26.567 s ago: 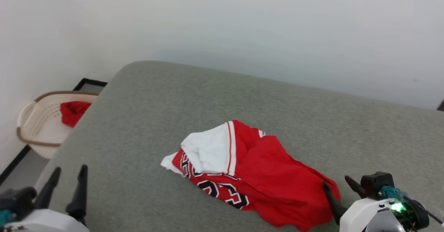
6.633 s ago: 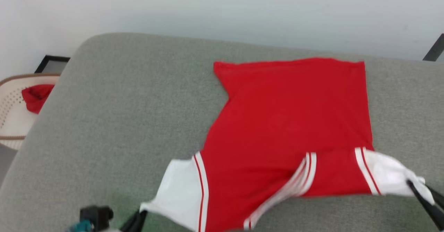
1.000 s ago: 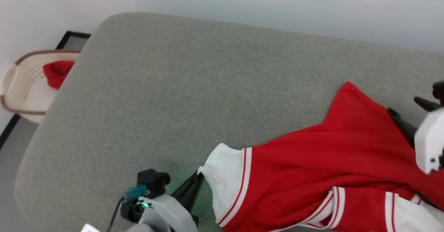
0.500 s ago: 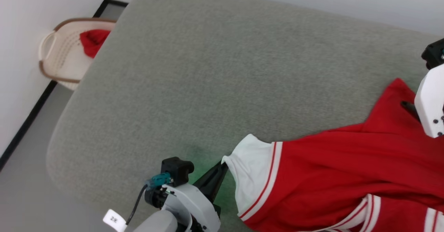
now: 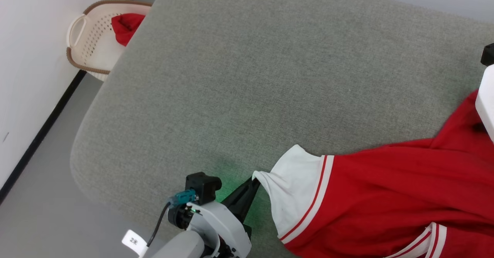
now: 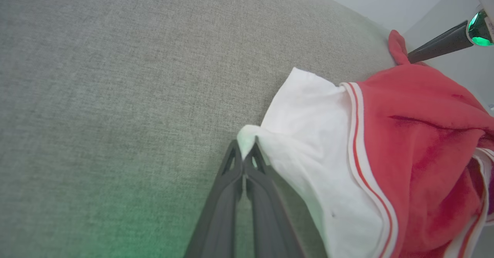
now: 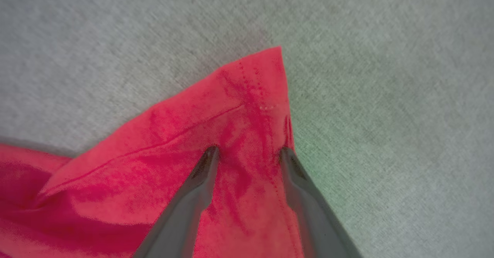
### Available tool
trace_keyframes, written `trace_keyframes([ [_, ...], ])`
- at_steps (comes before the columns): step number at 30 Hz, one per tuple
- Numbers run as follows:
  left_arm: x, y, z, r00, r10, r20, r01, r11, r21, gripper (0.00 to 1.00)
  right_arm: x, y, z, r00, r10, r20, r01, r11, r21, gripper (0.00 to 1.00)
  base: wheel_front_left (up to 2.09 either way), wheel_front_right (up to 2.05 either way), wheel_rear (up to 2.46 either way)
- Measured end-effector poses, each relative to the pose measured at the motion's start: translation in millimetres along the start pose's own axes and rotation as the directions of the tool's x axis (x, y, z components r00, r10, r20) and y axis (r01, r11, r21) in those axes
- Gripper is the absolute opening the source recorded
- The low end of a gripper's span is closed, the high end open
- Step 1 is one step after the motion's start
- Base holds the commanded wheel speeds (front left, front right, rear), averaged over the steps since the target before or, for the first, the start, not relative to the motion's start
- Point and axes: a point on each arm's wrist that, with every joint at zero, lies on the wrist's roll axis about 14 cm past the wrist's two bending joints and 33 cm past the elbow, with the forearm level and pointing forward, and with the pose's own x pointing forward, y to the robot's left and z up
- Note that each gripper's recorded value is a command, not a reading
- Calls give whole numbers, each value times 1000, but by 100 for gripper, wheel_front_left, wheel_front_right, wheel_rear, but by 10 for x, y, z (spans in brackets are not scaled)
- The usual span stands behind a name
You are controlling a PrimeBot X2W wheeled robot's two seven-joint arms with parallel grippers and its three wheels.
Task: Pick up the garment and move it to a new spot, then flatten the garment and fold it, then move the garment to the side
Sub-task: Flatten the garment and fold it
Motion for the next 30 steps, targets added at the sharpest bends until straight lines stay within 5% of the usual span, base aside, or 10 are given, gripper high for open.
trace_keyframes([
  [8, 31, 11, -7, 1000, 0, -5, 0, 1000, 0, 0, -4, -84, -3, 1000, -15, -24, 17, 999, 48, 0, 0, 0, 0],
  [19, 31, 109, 384, 999, -38, 5, 38, 995, 87, 0, -425, -130, 402, 973, -61, 224, 44, 996, 82, 0, 0, 0, 0],
  [25, 44, 117, 1091, 996, -86, 33, 76, 969, 235, 0, -930, -171, 685, 903, -104, 418, 72, 993, 93, 0, 0, 0, 0],
  [30, 9, 98, 1925, 991, -83, 103, 40, 931, 364, 0, -1469, -271, 908, 796, -173, 580, 128, 985, 119, 0, 0, 0, 0],
])
